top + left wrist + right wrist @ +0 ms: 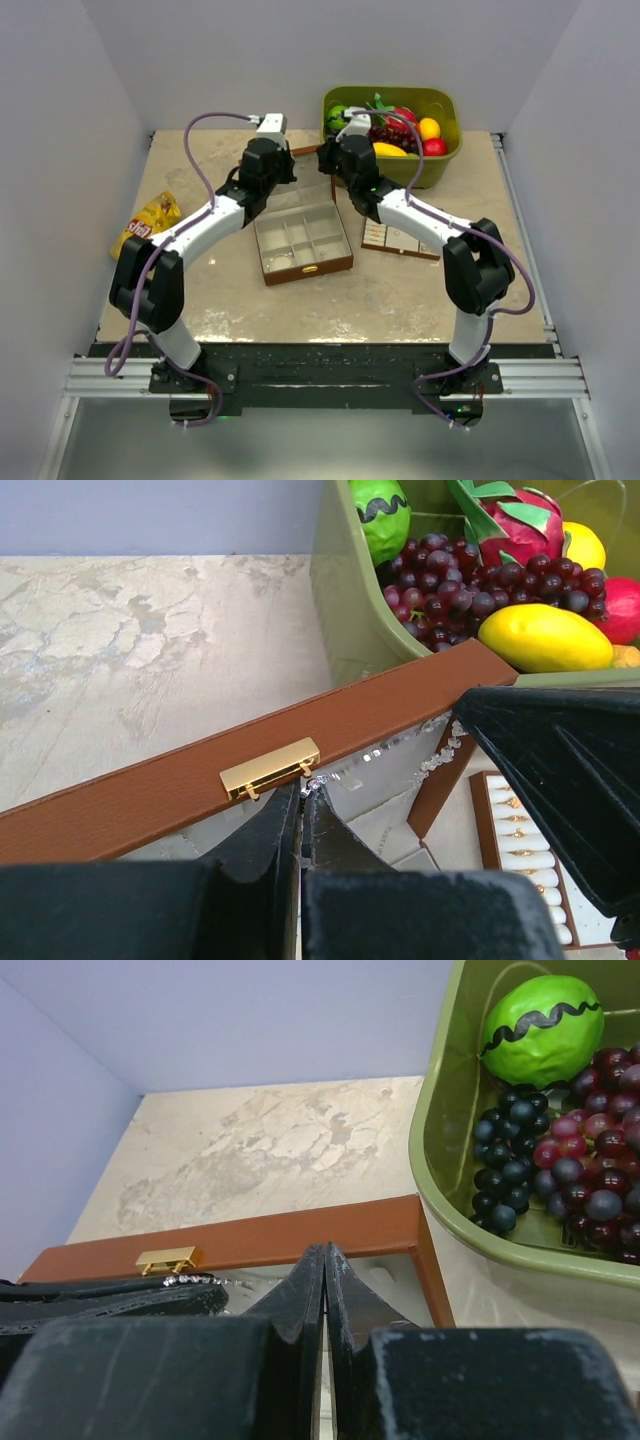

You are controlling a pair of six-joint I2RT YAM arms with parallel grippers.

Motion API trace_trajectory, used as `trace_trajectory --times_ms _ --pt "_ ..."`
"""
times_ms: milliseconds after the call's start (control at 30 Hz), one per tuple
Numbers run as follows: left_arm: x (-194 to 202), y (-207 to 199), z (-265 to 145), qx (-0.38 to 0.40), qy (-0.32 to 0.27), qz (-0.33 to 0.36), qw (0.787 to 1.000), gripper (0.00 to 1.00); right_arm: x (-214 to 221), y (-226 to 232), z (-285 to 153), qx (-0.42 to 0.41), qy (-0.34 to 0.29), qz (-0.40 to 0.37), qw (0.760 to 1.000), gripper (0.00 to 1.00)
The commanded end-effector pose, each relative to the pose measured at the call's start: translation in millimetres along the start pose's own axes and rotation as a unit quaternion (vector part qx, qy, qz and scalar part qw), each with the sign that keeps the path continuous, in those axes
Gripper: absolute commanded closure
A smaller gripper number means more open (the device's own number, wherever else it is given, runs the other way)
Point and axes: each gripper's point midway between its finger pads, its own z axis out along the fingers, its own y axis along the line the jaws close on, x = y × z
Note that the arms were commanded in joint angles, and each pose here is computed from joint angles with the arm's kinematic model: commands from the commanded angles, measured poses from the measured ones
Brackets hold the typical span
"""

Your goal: Organize the mixed jewelry

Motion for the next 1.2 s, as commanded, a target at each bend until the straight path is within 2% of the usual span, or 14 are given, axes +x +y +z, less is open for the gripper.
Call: trace_trajectory --times_ms 0,467,567,633,700,833,967,1067,1167 --pt "-4.1 5.4 8.2 -0.014 -0.016 -0.014 1.0 1.0 -9.7 -3.6 6.5 0.008 -0.036 0.027 0.999 0.97" --pt "34.1 12.9 15.8 -0.023 0.024 -0.02 0.999 1.0 27.8 -15.6 12.3 0.014 -0.003 0.028 0.999 0.97" --pt "39.5 10.8 15.5 -0.015 0.032 -0.021 0.999 1.0 29.5 -16.4 10.2 0.012 0.0 0.029 0.999 0.94" --pt "45.4 8.9 14.9 -0.008 0.041 -0.024 0.999 0.99 34.0 -18.1 5.4 0.011 0.003 0.034 0.999 0.87" --pt "48.9 3.7 12.0 0.007 0.045 -0.027 0.999 0.91 33.8 -18.1 -3.6 0.006 0.001 0.04 0.999 0.81" --pt "54.3 -12.6 1.7 0.049 0.056 -0.025 0.997 0.77 42.6 -22.1 -19.2 0.003 0.017 0.043 0.999 0.77" --pt "58.4 -21.0 -16.8 0.072 0.061 -0.018 0.995 0.51 51.6 -30.3 -39.4 0.008 0.034 0.037 0.999 0.75" --pt "56.2 -19.2 -31.9 0.073 0.055 -0.022 0.996 0.38 60.8 -35.7 -48.3 0.012 0.053 0.032 0.998 0.72" --pt "45.7 -18.6 -46.2 0.074 0.042 -0.02 0.996 0.33 76.5 -42.7 -58.9 0.02 0.085 0.026 0.996 0.7"
